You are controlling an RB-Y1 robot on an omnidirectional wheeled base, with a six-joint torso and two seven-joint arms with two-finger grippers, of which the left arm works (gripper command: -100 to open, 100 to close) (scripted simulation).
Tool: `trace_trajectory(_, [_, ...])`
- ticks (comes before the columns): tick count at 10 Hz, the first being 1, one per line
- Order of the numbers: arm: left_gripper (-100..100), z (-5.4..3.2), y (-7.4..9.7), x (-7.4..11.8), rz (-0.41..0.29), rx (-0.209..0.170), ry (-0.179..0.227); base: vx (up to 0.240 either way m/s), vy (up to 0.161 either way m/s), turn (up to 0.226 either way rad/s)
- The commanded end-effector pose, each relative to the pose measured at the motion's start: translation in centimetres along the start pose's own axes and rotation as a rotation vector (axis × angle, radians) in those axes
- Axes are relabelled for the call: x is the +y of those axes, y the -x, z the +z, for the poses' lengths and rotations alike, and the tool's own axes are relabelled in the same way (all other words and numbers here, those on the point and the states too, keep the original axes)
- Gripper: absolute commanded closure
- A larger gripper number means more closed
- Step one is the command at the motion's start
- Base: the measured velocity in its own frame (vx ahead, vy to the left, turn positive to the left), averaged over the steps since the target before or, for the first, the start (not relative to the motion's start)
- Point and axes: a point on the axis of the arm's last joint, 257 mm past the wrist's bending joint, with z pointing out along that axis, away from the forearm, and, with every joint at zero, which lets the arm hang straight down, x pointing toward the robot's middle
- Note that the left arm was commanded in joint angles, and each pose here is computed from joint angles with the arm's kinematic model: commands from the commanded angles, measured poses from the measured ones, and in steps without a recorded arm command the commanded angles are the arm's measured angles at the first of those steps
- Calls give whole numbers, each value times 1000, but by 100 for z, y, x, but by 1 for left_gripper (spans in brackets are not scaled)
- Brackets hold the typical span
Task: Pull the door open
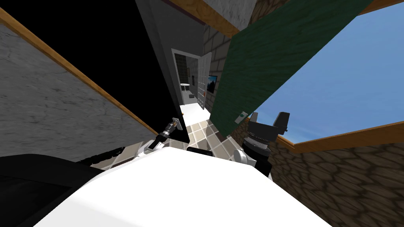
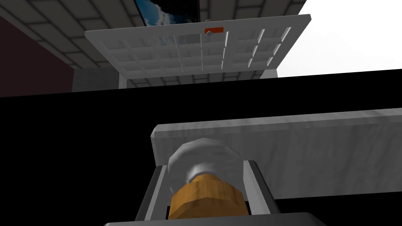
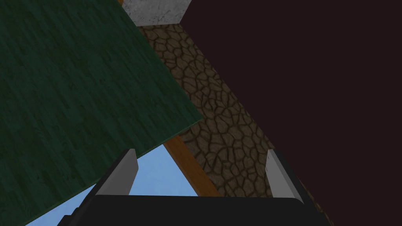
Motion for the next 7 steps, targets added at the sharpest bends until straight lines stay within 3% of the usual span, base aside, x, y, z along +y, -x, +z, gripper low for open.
trace_trajectory(1, [100,0,0,0,0,0,0,-82,32,-23])
trace_trajectory(2, [100,-115,3,48,2,19,8,-48,1,15])
trace_trajectory(6, [100,-424,40,79,13,78,12,-49,10,32])
trace_trajectory(7, [100,-425,24,50,13,84,0,-33,16,13])
